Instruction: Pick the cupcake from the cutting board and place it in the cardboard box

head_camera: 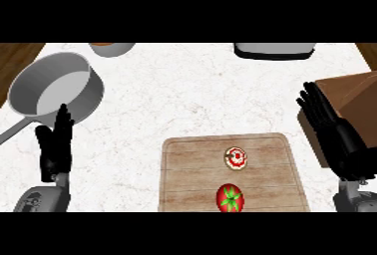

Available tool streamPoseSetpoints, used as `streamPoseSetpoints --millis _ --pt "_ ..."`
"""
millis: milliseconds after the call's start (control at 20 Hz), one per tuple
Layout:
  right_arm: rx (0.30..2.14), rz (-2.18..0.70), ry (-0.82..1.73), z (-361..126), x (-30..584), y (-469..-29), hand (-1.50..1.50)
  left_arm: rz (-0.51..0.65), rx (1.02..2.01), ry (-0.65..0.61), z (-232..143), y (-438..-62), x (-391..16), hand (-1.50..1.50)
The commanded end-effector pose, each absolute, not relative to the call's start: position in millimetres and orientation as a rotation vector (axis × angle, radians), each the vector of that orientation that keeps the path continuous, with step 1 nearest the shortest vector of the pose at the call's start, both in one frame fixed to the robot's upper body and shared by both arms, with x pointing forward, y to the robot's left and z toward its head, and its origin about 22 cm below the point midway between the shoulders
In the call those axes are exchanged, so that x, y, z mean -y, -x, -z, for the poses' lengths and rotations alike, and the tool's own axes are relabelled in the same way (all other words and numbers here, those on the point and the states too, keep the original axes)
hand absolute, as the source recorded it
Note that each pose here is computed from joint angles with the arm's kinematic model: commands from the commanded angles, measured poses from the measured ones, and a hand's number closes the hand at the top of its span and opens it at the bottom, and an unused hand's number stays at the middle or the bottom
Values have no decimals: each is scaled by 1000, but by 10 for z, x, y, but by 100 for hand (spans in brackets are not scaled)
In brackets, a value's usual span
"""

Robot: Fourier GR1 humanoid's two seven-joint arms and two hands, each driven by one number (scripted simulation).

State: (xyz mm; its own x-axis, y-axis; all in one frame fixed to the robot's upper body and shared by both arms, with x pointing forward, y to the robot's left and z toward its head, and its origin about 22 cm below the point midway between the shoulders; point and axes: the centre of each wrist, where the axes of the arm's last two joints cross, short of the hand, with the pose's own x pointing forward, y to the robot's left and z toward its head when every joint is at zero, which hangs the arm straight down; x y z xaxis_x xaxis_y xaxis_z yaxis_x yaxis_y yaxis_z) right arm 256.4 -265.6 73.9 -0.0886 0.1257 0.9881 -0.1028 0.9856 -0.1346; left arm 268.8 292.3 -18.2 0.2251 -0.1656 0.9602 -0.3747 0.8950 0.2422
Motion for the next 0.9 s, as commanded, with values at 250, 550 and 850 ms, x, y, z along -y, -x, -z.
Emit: streamPoseSetpoints --millis 250,550,850 --pt "2083 -263 183 -1922 2729 -2577 -150 418 1726 -281 -474 -2904 -2667 0" --pt "1915 -595 464 -1800 2966 -2294 -150 499 1732 -92 -478 -2855 -2697 0" --pt "1912 -969 567 -1870 2836 -2236 -150 506 1760 -106 -742 -2898 -2799 0"
